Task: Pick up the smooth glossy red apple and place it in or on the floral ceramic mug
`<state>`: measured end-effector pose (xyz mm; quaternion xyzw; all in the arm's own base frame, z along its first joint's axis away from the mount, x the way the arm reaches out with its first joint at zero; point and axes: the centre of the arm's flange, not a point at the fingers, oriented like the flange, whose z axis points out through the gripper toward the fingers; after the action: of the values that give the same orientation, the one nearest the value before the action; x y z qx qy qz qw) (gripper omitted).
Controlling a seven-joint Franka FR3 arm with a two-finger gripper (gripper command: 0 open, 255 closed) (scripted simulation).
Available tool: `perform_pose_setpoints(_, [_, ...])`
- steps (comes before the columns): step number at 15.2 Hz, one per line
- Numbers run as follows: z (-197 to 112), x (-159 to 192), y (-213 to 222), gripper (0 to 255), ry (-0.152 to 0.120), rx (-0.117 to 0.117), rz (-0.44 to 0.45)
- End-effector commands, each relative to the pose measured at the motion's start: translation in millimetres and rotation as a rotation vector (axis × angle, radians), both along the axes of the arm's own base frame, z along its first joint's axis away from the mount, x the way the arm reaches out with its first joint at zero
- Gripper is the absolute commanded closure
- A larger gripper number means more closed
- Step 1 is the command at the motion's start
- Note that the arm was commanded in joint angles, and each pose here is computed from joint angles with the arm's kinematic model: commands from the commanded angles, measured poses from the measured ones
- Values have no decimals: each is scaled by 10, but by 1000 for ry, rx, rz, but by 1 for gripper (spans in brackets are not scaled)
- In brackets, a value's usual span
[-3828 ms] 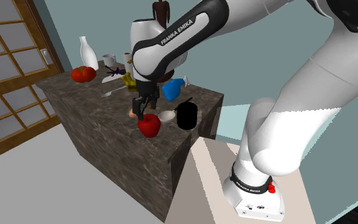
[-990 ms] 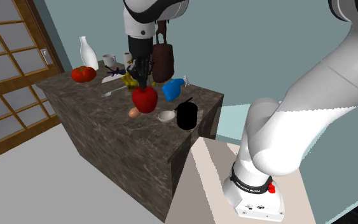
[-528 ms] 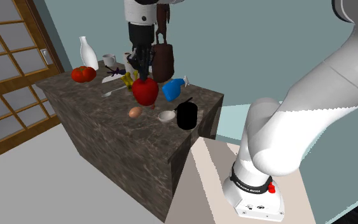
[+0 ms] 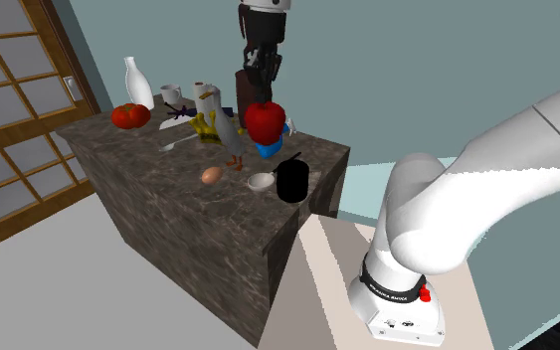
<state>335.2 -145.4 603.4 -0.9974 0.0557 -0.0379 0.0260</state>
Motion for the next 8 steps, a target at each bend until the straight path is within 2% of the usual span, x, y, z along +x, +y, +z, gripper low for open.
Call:
perform_pose_setpoints(1, [79, -198, -160, 255, 1, 0, 1])
perform_pose_setpoints(6, [291, -631, -506, 255, 1, 0, 1])
perform_pose_setpoints(8, [185, -631, -506, 255, 1, 0, 1])
